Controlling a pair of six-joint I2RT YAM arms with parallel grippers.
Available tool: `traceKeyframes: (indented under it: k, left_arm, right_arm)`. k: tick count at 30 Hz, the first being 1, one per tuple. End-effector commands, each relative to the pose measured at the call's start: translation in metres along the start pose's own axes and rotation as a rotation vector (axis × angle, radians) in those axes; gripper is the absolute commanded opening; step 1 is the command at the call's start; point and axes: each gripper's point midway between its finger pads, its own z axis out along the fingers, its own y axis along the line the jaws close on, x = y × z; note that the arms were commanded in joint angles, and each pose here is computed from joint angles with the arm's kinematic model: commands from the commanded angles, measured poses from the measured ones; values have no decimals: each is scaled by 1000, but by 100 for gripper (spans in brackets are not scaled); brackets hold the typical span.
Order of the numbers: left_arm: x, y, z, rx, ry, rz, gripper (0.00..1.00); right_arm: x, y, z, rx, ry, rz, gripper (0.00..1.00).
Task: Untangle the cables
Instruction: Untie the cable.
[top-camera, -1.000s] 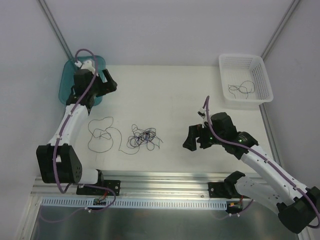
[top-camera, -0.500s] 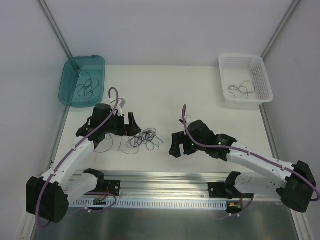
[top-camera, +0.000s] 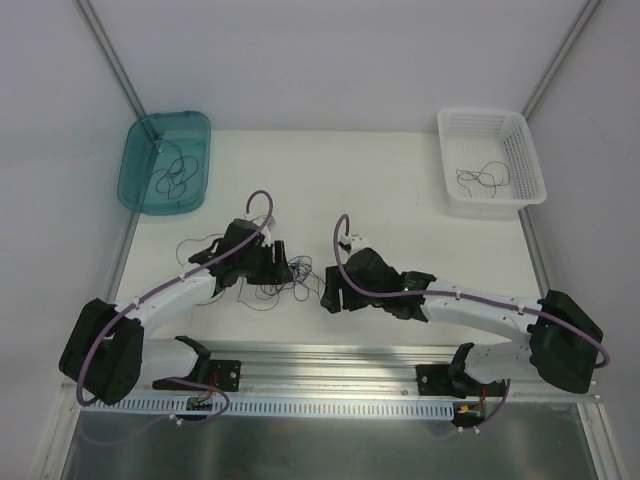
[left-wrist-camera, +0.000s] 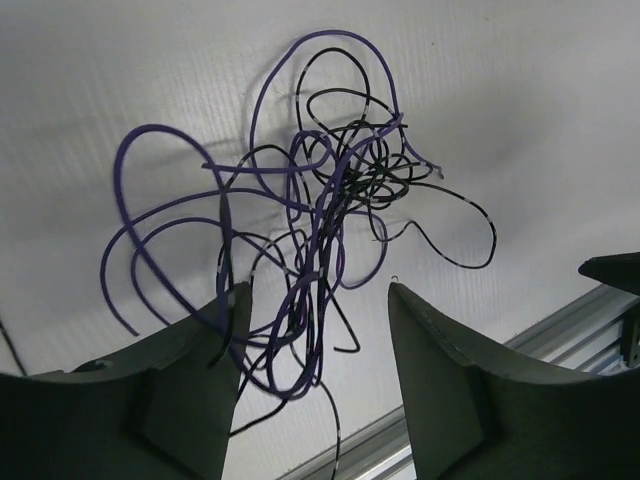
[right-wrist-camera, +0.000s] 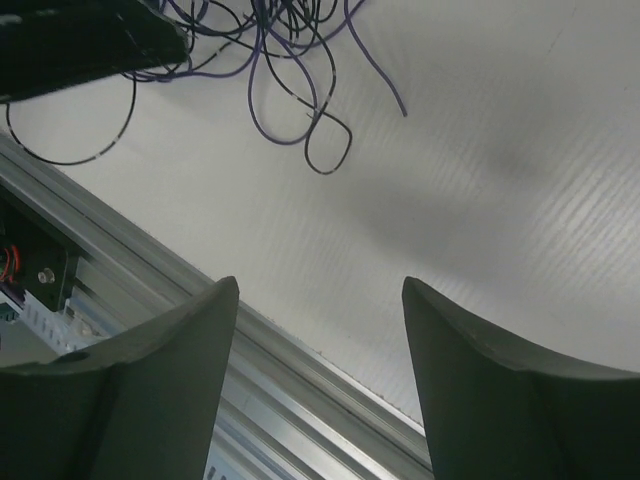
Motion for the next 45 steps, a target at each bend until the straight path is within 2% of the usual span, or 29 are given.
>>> traceKeyframes:
  k: [1, 2, 5, 6, 8, 14, 21, 33, 45]
  left_arm:
    - [0, -7, 15, 1, -12, -23, 56]
    - [3, -7, 19, 0, -2, -26, 46]
    - [9, -14, 22, 15, 8, -38, 28]
    - [8, -18, 22, 25, 0, -54, 11]
    - [10, -25, 20, 43, -5, -61, 0]
    - [2, -49, 7, 143, -65, -145, 0]
    - [-4, -70, -10, 239, -91, -203, 0]
    - [-1, -81, -16, 276, -81, -197, 0]
    - [-4, -90, -22, 310, -84, -174, 0]
  right_arm:
    - [-20, 18, 7, -43, -97, 41, 69]
    - [-19, 21, 8, -44, -99, 24, 65]
    - [-19, 27, 10, -44, -104, -10, 58]
    - [-19, 29, 9, -43, -110, -25, 56]
    - [-19, 33, 8, -38, -123, -47, 51]
    - [-21, 35, 7, -21, -151, -85, 42]
    - [-26, 40, 9, -36, -174, -125, 38]
    - [-46, 46, 12, -11, -218, -216, 36]
    - [-40, 33, 39, 63, -156, -245, 34]
